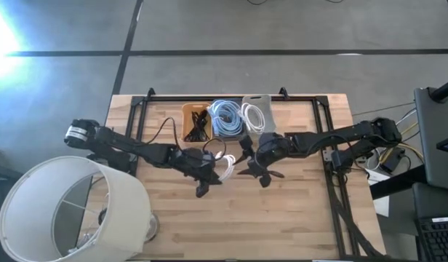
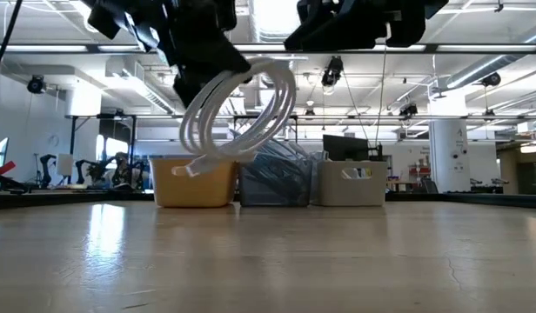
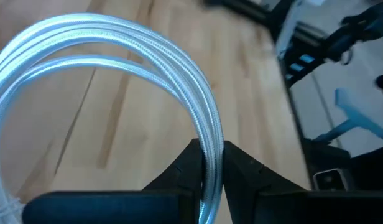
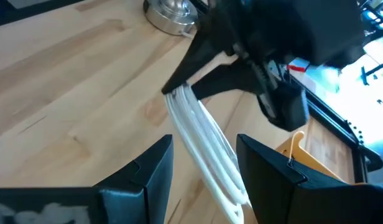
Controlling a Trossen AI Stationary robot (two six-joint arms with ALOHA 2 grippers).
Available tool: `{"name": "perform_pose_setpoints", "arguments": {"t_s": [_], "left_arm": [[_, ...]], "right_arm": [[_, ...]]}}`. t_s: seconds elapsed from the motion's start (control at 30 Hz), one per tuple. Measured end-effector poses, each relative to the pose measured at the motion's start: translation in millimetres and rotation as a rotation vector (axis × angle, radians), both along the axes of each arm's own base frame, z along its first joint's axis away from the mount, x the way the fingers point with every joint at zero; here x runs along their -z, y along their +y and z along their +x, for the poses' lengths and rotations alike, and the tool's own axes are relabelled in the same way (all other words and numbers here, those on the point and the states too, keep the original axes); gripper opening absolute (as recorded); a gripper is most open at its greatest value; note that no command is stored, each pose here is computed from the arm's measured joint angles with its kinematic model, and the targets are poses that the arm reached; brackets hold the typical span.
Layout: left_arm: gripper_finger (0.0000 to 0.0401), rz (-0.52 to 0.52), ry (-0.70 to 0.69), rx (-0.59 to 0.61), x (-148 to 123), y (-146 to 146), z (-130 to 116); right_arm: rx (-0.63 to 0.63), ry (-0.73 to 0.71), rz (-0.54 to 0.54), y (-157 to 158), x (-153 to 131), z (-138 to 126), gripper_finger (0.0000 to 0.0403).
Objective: Pick & Place USB Port
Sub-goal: Put the white hdmi cable into the gray bin
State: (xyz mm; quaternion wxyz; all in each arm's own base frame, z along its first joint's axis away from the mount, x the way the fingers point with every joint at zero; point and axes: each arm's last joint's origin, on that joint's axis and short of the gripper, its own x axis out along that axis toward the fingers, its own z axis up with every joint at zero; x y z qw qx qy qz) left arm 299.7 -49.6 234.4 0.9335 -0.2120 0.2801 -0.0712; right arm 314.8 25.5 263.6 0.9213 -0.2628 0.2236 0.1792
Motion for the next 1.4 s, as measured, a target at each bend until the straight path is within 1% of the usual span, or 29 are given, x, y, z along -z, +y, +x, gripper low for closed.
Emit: {"name": "perform_pose_setpoints", "arguments": {"t_s": [0.1,0.33,0.47,0.63,0.7,0.8,0.9,1.07,1.27,1.4], "left_arm": [[0.0049,-0.002,-0.061,0.029,-5.0,-1.0,2.4],[0.0050,0.042,-0.187,0.052,-14.5,-1.4,6.7],[0.0050,0.046,-0.191,0.055,-14.8,-1.5,6.7],[0.0051,0.052,-0.191,0.058,-14.1,-1.4,6.5],[0.0051,0.066,-0.194,0.064,-13.9,-1.4,6.4],[0.0051,0.092,-0.197,0.070,-13.6,-1.2,6.3],[0.0051,0.104,-0.200,0.068,-13.6,-0.9,6.4],[0.0051,0.107,-0.198,0.062,-13.2,-0.6,6.3],[0.0052,0.125,-0.183,0.030,-11.8,0.4,6.0],[0.0067,0.140,-0.170,0.006,-10.4,1.3,5.6]], "right_arm": [[-0.002,0.002,-0.001,0.4,0.5,0.2,0.0171],[-0.005,0.010,-0.008,0.9,8.3,6.8,0.0171],[-0.019,0.015,-0.033,1.1,16.8,12.7,0.0171],[-0.048,-0.010,-0.084,1.2,18.5,15.6,0.0166],[-0.044,-0.013,-0.089,1.1,18.1,15.6,0.0156],[0.009,-0.006,-0.093,-0.2,18.3,15.7,0.0128],[0.028,0.018,-0.101,-1.0,19.7,14.3,0.0089],[0.020,0.068,-0.110,-0.8,24.2,11.8,0.0024],[0.052,0.088,-0.070,-1.2,25.1,11.2,0.0026],[0.080,0.113,-0.034,-0.8,26.4,10.2,0.0024]]}}
